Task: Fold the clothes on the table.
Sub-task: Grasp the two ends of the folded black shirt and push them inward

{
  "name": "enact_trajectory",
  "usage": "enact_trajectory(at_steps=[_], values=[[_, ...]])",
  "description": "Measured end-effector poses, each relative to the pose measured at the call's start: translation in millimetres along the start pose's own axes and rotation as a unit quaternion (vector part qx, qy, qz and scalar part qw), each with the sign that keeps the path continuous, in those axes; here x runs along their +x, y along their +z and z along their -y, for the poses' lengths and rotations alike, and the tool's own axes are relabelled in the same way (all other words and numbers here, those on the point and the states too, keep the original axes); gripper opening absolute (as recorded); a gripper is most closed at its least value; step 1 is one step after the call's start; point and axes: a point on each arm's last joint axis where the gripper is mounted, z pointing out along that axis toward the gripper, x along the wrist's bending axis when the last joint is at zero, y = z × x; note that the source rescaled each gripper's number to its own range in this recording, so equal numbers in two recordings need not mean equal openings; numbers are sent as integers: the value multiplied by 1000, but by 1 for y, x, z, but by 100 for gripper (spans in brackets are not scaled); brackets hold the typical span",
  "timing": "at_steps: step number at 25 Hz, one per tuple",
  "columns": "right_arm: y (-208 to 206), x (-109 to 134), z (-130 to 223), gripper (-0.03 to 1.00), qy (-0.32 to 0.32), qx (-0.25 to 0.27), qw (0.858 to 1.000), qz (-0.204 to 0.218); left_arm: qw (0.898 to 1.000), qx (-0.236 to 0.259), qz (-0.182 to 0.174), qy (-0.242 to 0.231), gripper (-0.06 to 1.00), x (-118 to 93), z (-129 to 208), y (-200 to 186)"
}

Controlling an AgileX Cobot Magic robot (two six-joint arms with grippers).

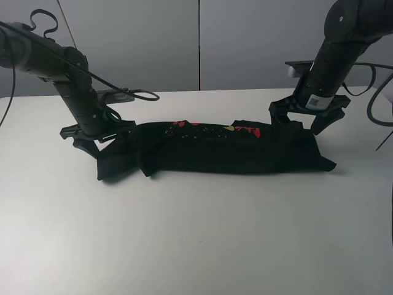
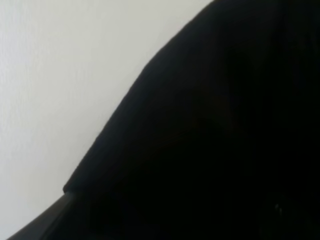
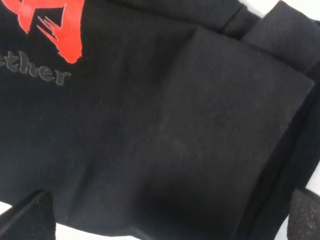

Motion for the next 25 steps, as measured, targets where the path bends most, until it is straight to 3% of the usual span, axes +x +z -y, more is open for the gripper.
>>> enact_trajectory(at_steps=[14,25], values=[[-2,1,5,99,0,24,1000,-2,999,17,-27,10,90,3,-3,4],[-16,-2,-9,99,-7,-13,1000,15,999,23,-29,10,90,4,-3,6]])
